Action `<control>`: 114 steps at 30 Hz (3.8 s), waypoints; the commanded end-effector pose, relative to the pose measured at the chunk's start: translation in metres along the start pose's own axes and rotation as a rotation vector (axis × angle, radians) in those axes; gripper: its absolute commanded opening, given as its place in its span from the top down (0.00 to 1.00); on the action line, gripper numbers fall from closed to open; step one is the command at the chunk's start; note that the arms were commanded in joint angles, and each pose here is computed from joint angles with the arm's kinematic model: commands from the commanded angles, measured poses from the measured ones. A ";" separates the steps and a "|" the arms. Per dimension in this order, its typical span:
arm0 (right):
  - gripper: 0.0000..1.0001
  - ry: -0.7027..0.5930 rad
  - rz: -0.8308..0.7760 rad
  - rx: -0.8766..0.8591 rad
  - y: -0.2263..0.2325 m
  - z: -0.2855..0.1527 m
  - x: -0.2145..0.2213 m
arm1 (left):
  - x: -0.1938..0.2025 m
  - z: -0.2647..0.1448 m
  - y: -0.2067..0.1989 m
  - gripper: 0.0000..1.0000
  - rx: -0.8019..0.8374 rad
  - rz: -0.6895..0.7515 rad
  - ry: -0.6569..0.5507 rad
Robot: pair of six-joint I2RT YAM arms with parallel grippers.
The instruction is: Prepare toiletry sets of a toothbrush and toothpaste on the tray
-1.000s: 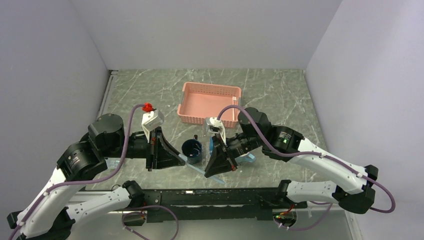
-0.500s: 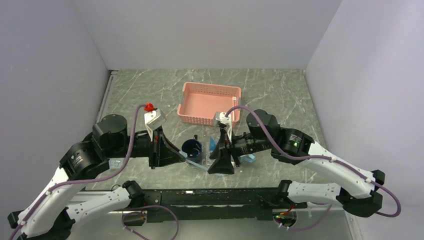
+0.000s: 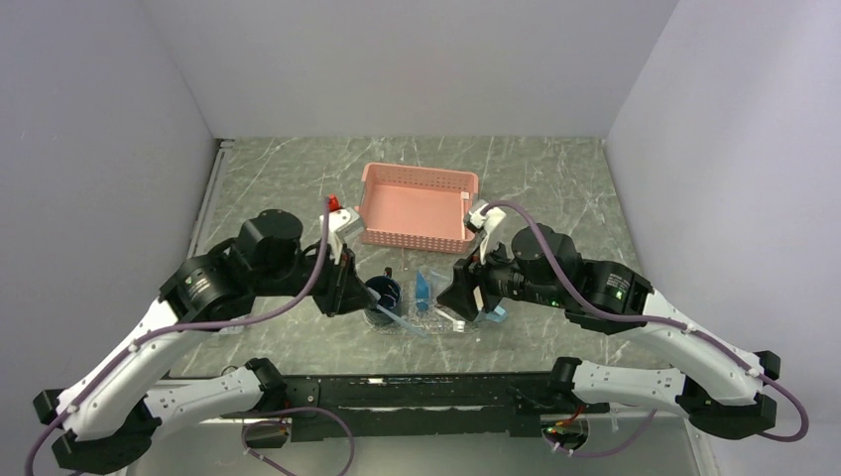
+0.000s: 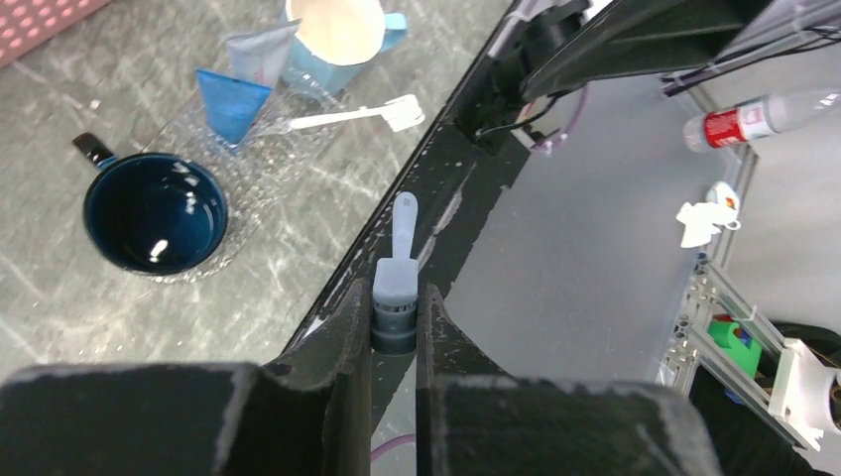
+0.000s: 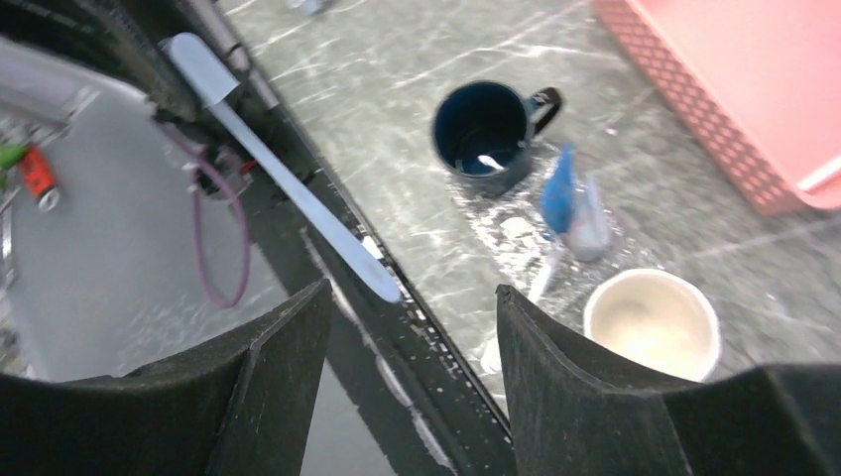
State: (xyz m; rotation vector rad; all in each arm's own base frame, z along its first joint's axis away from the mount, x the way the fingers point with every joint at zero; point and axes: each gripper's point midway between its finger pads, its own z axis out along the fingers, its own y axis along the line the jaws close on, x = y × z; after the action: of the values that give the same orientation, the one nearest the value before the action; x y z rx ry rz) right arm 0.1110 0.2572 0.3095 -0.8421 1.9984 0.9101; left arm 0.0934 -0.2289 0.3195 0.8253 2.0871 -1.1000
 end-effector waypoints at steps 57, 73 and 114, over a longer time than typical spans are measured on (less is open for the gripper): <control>0.38 -0.123 0.104 0.464 -0.089 -0.009 0.017 | 0.005 0.091 0.053 1.00 -0.440 0.051 0.062; 0.38 -0.122 0.115 0.465 -0.090 -0.010 0.022 | 0.020 0.116 0.061 1.00 -0.443 0.020 0.098; 0.38 -0.140 0.135 0.467 -0.093 -0.014 0.030 | 0.036 0.130 0.091 1.00 -0.553 -0.086 -0.017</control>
State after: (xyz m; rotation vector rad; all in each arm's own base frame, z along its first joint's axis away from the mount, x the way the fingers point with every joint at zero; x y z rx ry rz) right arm 0.1606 0.1886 0.2533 -0.4252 2.0846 0.4971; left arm 0.1675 -0.2874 0.1809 0.5108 2.3053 -0.4879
